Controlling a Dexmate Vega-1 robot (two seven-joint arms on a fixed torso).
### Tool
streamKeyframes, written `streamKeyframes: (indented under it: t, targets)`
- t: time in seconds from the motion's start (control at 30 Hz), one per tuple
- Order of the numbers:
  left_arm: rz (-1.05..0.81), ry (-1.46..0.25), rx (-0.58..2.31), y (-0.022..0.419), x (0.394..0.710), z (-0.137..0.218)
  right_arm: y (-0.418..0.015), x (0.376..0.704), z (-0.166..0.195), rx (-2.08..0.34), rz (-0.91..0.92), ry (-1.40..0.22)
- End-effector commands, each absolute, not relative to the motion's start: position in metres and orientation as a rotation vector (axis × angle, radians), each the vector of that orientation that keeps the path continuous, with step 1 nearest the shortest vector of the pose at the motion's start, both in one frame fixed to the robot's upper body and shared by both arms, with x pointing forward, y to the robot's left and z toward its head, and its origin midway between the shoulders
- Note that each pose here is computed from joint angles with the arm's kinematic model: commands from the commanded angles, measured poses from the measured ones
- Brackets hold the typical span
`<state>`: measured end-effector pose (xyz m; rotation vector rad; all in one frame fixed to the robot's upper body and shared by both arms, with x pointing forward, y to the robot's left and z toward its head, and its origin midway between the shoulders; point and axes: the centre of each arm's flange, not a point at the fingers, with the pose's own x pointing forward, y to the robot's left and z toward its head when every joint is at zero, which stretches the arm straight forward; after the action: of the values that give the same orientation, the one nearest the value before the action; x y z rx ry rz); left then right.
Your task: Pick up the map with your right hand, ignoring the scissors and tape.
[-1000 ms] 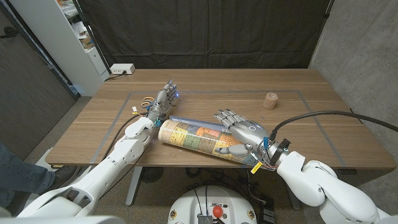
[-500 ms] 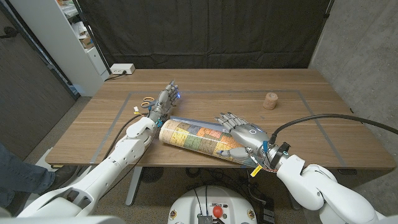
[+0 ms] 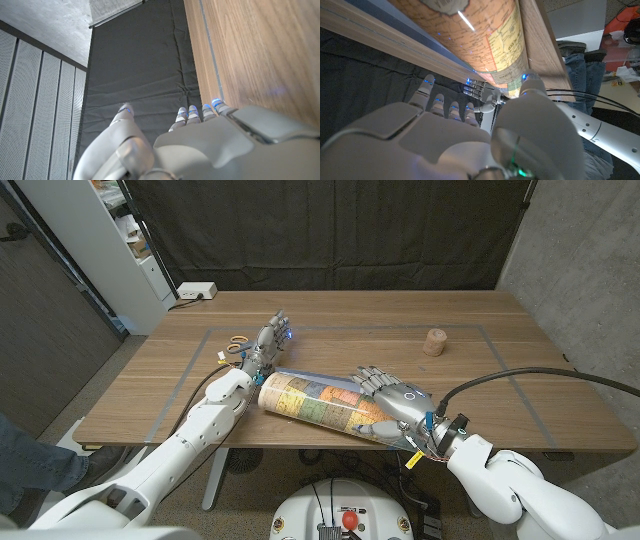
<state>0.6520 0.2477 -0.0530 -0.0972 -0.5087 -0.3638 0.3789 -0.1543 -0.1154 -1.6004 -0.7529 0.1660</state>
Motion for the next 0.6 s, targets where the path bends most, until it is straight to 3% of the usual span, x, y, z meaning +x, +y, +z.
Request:
streamKeyframes:
  t: [0.03, 0.6]
  targets:
    - [-0.358, -0.501, -0.097, 0.249, 0.649, -0.061, -0.159, 0.382, -0.114, -1.595, 0.168, -0.758]
    - [-0.323, -0.506, -0.073, 0.273, 0.639, -0.060, -0.153, 0.391, -0.113, -1.610, 0.175, -0.741]
